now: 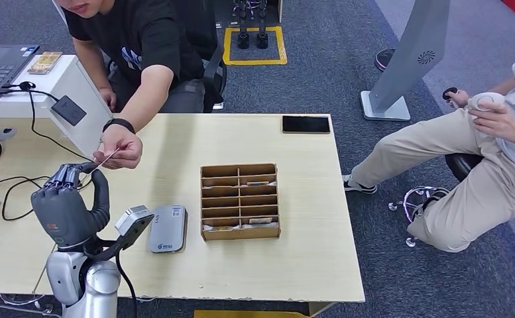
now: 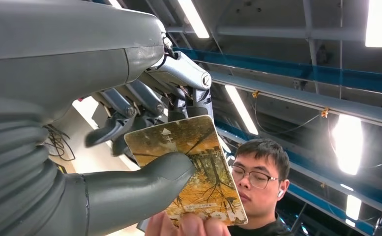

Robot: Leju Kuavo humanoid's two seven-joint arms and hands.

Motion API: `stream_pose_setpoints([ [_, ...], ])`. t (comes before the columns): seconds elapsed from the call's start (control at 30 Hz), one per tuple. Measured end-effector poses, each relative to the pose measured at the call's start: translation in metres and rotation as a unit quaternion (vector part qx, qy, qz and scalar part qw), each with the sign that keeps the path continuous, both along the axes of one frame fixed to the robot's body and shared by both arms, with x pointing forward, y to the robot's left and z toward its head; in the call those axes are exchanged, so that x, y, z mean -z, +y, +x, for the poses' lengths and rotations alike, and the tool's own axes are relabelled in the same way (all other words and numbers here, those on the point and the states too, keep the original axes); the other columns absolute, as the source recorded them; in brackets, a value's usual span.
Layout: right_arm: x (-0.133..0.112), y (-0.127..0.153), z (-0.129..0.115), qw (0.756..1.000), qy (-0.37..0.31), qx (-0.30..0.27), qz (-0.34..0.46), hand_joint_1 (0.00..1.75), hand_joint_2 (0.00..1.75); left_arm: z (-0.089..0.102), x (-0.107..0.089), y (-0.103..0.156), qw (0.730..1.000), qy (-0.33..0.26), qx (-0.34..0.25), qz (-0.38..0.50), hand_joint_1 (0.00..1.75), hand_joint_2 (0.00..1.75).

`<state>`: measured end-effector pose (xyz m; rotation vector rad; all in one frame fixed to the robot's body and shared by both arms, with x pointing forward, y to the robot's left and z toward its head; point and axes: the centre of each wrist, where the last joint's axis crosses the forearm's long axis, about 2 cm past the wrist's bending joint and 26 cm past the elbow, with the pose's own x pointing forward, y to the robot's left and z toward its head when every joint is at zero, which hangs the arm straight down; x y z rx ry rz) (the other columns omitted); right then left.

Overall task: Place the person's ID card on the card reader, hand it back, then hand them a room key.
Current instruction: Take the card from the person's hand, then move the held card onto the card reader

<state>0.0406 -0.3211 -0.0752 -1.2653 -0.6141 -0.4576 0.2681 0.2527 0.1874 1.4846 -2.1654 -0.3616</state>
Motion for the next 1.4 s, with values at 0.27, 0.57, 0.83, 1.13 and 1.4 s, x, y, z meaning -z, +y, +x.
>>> stream_pose_setpoints([
  [0.27,0.000,-0.001,0.000,1.000,0.000,0.000,-0.001,0.00,1.75,0.000,0.000,0.000,1.000,0.000,0.000,-0.001,1.75,1.75],
  [0.57,0.000,-0.001,0.000,1.000,0.000,-0.001,-0.001,0.00,1.75,0.000,0.000,0.000,1.000,-0.004,0.004,-0.008,1.75,1.75],
  [0.83,0.000,0.000,0.001,1.000,0.003,-0.009,-0.001,0.00,1.75,0.000,0.001,-0.001,1.000,0.006,-0.005,0.025,1.75,1.75],
  [1.13,0.001,0.003,0.005,1.000,0.005,-0.021,0.004,0.00,1.75,-0.001,0.006,-0.004,0.994,0.034,-0.022,0.099,1.75,1.75],
  [1.4,0.001,0.005,0.006,1.000,0.008,-0.029,0.007,0.00,1.75,-0.004,0.023,0.003,0.992,0.075,-0.041,0.097,1.75,1.75],
])
